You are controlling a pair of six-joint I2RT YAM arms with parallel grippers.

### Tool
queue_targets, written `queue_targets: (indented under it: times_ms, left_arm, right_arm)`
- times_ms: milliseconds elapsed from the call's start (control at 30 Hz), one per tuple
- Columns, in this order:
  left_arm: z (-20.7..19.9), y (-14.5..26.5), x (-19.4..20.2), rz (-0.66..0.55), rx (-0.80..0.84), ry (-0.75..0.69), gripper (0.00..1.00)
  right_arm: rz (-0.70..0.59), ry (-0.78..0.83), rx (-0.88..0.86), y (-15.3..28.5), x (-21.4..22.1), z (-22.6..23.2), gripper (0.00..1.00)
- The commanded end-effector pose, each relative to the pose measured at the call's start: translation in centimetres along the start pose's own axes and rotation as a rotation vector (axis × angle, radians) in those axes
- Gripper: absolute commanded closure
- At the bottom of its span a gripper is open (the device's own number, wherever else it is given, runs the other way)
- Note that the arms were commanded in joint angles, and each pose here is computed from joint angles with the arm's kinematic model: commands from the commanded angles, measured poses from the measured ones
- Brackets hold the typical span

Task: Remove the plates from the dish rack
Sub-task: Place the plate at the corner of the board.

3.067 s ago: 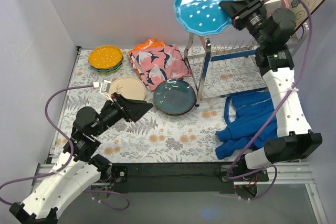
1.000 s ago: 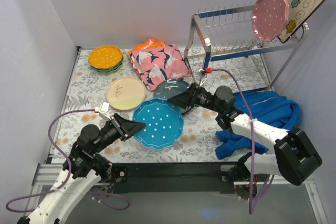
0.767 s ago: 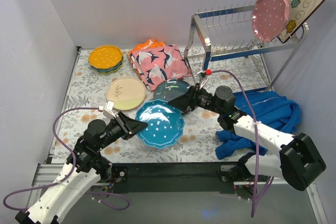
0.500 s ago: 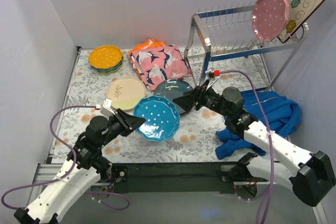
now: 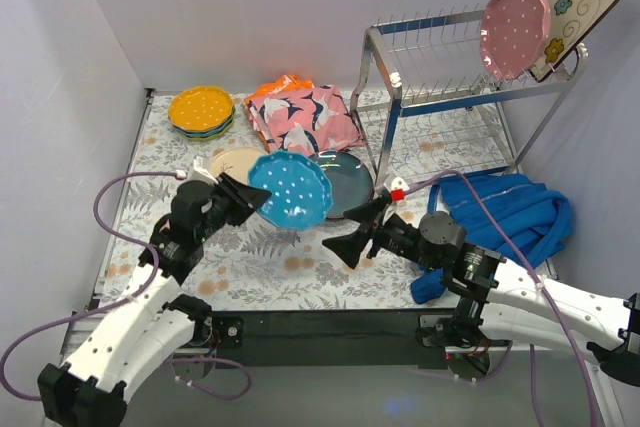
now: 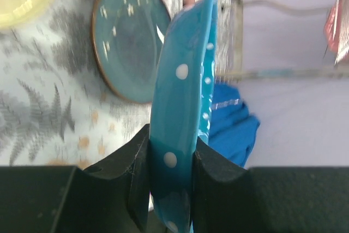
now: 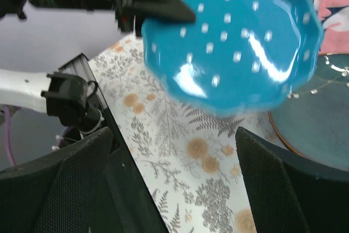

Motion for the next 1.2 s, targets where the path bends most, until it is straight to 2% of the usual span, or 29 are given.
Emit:
queue_targets:
  times_ms: [0,33,100,133,167,233,300,333,400,467,533,600,633,800,1000,1167]
  left_arm:
    - [-2.7,-0.5,-6.7,-0.115,0.232,0.075,1.00]
    - [-1.4,-0.6,-9.5,-0.207,0.238,0.096,1.00]
    - [0.7,-2.0,-10.8,-0.216,0.222,0.110,1.00]
    - [2.0,-2.0,-13.1,-0.306,0.198,0.075,1.00]
    - [3.6,-3.1,-14.1,-0.310,0.149,0.092,1.00]
    - [5.4,-2.7,-17.1,-0.386,0.110,0.093,1.00]
    - [6.8,-2.7,-18.8,-0.415,0.124,0.134,1.00]
    - [6.9,-1.9,-20.7,-0.474,0.150,0.113,1.00]
    - [8.7,-3.3,-22.0,-0.459,0.147,0.168,1.00]
    - [9.0,-3.9,-23.9,-0.449,0.194,0.150,1.00]
    - [11.2,-5.5,-24.8,-0.449,0.218,0.179,1.00]
    - [11.6,-6.3,-26.4,-0.471,0.246,0.172,1.00]
    - [13.8,-7.8,-26.7,-0.448,0.218,0.215,1.00]
    - [15.4,-10.6,-30.5,-0.457,0.219,0.212,1.00]
    - [18.9,-13.3,-31.6,-0.470,0.124,0.250,1.00]
    - [20.0,-15.3,-32.3,-0.481,0.067,0.246,1.00]
  right_arm:
    - [-0.030,0.085,0.096,1.6,1.5,-2.0,0.02]
    - [-0.031,0.085,0.095,1.8,1.7,-2.2,0.02]
    - [-0.042,0.081,0.072,2.2,2.5,-2.5,0.02]
    - [-0.045,0.078,0.064,2.3,2.7,-2.6,0.02]
    - [-0.051,0.071,0.049,2.4,2.9,-2.6,0.02]
    - [-0.056,0.071,0.043,2.6,3.7,-3.1,0.02]
    - [-0.076,0.055,0.078,2.6,3.9,-3.8,0.02]
    - [-0.078,0.048,0.084,2.5,4.3,-4.1,0.02]
    - [-0.064,0.040,0.093,2.2,4.8,-4.4,0.02]
    - [-0.050,0.037,0.089,1.9,4.9,-4.3,0.02]
    - [-0.034,0.044,0.098,1.6,5.3,-4.5,0.02]
    - [-0.046,0.050,0.089,1.6,5.4,-4.6,0.02]
    - [-0.051,0.057,0.089,1.6,5.3,-4.7,0.02]
    - [-0.102,0.060,0.079,2.1,4.9,-4.7,0.02]
    - [-0.136,0.057,0.060,2.6,4.4,-4.4,0.02]
    - [-0.136,0.055,0.057,2.5,4.4,-4.3,0.02]
Point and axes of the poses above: each gripper's point midway between its finger pads, its own y axis back along the fingers, its own z axis along the line the jaws close on, x = y × z, the point moved 5 cm from there along y, back along the fingers, and after that the axes turned 15 degrees about -y, right-handed, at the moved point
